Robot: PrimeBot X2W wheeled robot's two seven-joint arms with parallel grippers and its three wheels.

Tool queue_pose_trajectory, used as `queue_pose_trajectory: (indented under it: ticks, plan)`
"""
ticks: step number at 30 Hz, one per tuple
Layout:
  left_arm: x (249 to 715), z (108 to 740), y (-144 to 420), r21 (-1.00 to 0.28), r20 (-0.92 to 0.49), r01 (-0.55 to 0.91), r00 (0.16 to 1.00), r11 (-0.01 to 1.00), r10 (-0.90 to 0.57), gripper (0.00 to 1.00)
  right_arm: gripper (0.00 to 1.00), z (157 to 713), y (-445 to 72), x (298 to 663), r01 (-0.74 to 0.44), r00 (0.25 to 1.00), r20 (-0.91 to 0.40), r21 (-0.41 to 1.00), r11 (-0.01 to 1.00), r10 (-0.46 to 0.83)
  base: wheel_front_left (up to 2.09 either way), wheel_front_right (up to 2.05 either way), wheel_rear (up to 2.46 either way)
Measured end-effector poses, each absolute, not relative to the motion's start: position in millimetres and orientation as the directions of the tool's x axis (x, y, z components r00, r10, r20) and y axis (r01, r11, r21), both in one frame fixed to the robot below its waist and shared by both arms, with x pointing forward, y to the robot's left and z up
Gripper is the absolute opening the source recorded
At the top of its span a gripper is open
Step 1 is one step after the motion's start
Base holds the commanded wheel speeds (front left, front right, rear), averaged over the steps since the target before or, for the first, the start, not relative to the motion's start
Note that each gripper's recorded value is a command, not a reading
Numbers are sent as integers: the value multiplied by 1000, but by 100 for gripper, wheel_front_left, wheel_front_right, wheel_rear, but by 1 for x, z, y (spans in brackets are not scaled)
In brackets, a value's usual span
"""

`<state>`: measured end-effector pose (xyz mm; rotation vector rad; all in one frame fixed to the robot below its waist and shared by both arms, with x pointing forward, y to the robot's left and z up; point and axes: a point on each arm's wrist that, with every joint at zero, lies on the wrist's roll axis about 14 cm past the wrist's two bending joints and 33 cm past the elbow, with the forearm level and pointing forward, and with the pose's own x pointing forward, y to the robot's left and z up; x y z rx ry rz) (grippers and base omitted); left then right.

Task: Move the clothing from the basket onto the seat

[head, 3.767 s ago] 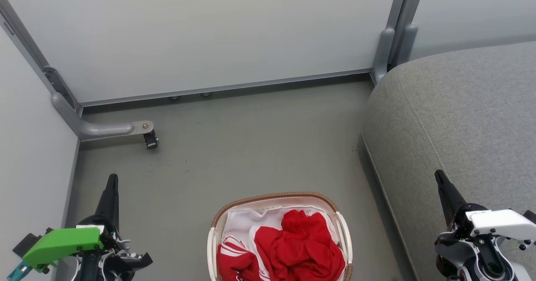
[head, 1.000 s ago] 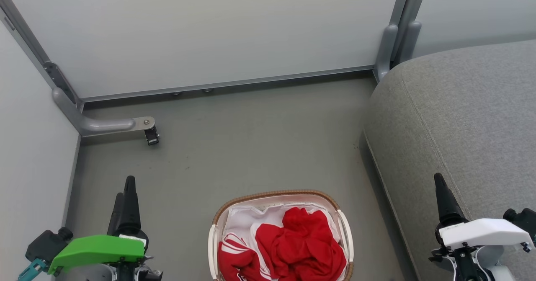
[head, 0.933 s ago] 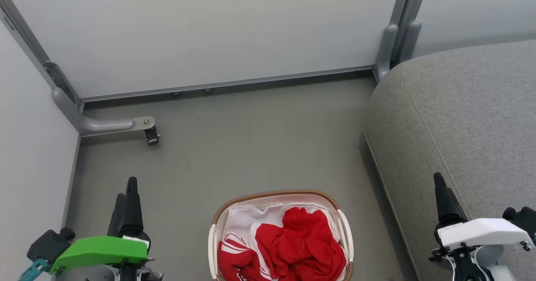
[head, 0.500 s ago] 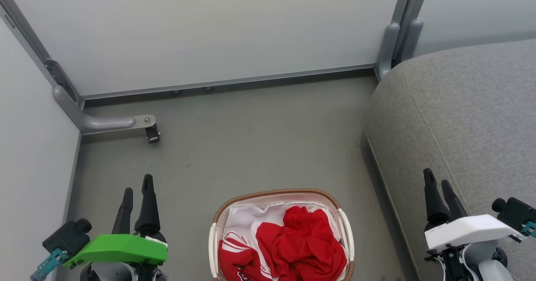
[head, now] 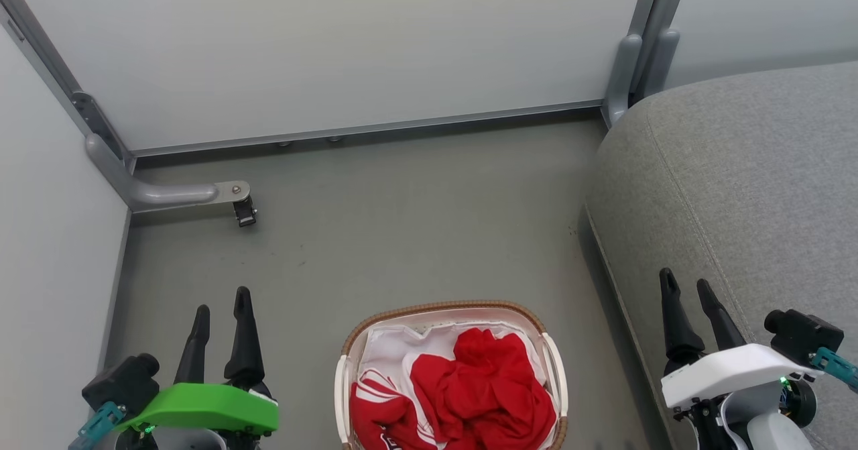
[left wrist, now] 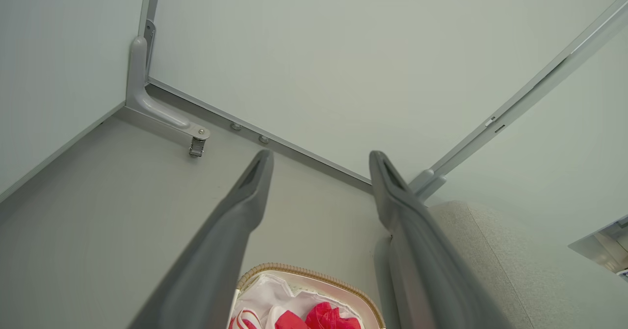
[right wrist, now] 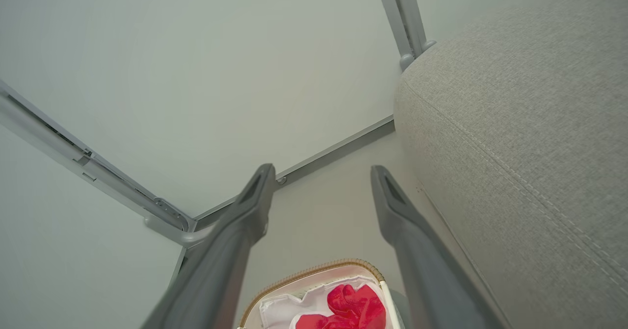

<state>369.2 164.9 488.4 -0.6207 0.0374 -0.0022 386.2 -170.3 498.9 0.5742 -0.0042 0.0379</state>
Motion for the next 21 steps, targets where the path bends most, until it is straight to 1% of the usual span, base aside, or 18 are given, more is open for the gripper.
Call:
queue_pose_trajectory:
  ticks: [8,21]
  plan:
    - [367,486,164,-516,-35,-7,999,857,-13,100,100,500,-162,386,-70,998,26,447,892,65,0,0,0]
    - [359,477,160,-417,-48,2,999,909,-24,100,100,497,-154,384,-105,994,28,321,941,101,0,0,0]
